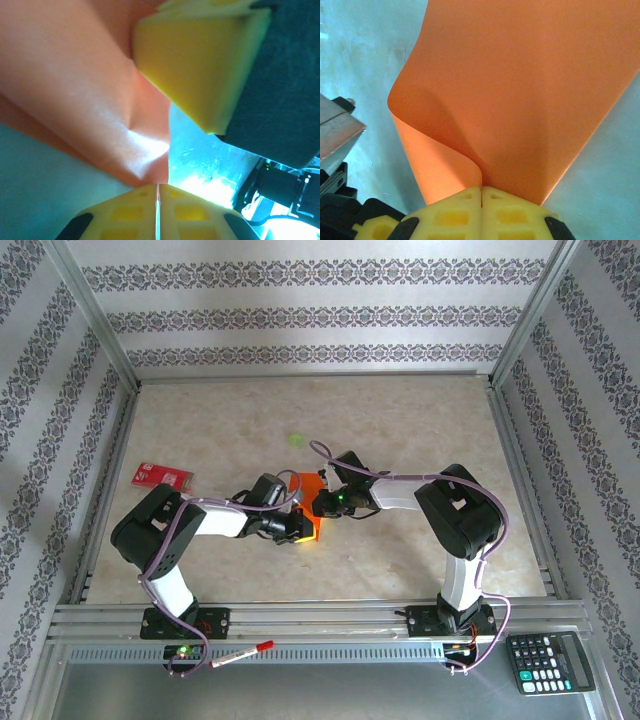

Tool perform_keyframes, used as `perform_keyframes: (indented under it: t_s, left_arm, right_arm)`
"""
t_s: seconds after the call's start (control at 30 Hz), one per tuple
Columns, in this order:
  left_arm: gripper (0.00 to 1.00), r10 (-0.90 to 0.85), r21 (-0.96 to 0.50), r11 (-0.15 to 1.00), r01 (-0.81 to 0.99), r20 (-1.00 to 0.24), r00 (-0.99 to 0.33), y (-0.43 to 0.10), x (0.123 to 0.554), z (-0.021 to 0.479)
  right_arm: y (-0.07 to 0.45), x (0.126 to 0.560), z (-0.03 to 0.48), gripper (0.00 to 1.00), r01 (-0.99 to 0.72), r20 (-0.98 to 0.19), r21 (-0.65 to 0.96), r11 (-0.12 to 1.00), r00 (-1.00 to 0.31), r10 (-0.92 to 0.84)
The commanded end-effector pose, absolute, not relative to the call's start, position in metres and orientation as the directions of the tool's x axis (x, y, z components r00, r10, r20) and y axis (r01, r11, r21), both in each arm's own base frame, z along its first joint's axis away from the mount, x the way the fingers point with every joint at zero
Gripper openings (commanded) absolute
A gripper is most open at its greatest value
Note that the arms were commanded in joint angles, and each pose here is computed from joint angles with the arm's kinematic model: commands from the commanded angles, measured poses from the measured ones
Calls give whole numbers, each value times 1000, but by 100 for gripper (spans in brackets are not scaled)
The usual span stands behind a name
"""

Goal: Fold a paper plane with a square sheet of paper (pick it up from the middle)
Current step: Third fold the triangle at the center of the table.

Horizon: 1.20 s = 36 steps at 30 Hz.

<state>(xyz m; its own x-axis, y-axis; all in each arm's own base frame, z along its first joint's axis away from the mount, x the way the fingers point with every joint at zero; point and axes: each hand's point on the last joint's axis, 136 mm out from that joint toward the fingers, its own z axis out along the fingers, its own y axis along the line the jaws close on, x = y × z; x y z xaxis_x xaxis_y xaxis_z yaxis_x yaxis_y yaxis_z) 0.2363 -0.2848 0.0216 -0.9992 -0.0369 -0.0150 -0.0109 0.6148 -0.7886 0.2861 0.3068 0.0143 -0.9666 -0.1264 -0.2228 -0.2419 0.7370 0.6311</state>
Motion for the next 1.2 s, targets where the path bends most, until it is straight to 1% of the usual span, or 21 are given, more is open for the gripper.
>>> perform_keyframes:
  t_s: [0.0,0.27,0.47,0.7,0.87,1.0,1.17]
  left_arm:
    - [9,-20,-813,582,8,-25,-999,-296,240,26]
    - [9,-24,-796,605,-5,-12,-1000,-294,240,19]
    - [11,-30,-801,599,0,-22,-999,-296,244,23]
    - [11,-32,-789,615,-11,-11,-999,-296,246,17]
    - [7,-9,-739,673,-20,18,-1000,-287,236,2]
    - [7,20,-699,715,-5,28,-999,-282,227,-5]
    - [9,20,-750,660,31,-24,-1000,-292,235,17]
  right_arm:
    - [274,270,-30,1,-142,-105,524,840,-989,-102]
    - [275,269,-28,1,-144,-106,528,837,-989,-103]
    - [275,268,-29,1,-140,-103,530,836,-990,-101]
    - [275,266,-30,1,-140,-101,528,838,-990,-102]
    - [274,265,-30,1,-138,-101,526,839,-990,-100]
    - [274,265,-31,1,-138,-99,524,841,-990,-100]
    - [274,266,-30,1,-140,-103,523,841,-990,-100]
